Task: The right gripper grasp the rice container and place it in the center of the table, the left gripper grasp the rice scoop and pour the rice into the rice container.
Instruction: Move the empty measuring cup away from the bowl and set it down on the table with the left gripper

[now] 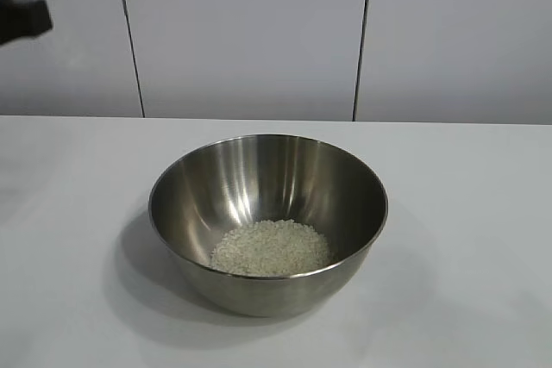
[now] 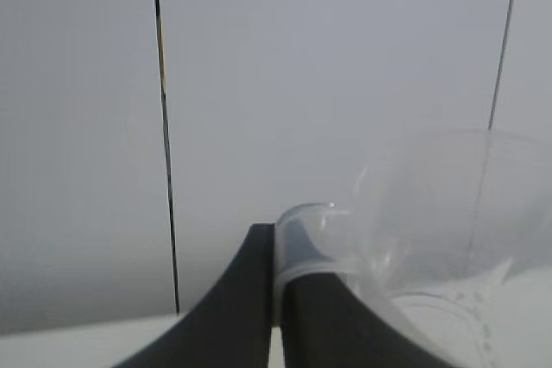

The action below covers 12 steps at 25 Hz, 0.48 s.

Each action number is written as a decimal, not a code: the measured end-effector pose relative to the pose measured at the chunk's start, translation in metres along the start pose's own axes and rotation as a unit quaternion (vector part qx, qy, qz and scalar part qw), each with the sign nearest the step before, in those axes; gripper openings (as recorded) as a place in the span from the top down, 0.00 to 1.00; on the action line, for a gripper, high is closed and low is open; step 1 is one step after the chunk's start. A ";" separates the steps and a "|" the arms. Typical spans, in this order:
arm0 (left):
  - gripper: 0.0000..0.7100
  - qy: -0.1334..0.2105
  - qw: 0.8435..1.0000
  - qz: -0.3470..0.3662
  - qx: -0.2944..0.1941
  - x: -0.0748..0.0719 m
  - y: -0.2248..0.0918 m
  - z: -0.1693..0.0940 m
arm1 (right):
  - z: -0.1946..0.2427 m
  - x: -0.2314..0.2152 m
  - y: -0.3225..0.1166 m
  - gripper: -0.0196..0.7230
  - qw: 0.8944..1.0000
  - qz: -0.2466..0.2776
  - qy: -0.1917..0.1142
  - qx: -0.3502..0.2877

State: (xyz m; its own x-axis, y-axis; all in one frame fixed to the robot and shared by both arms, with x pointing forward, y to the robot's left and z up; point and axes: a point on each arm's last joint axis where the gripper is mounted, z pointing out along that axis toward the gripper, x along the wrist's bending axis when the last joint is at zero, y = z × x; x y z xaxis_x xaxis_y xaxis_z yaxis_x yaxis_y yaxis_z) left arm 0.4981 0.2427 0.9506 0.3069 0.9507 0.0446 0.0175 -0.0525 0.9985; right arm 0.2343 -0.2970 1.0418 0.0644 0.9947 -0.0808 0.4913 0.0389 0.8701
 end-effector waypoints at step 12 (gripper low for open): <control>0.99 -0.049 0.992 0.010 0.118 0.001 -0.075 0.027 | 0.000 0.000 0.000 0.11 1.000 0.000 0.000 0.000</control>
State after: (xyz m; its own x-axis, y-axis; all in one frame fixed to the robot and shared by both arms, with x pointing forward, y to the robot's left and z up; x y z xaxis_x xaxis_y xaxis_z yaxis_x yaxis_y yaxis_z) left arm 0.5227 0.2394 0.8746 0.3996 0.9153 0.0497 0.2295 -0.1524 0.9613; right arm 0.2343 -0.2970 1.0418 0.0647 0.9946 -0.0813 0.4914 0.0392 0.8700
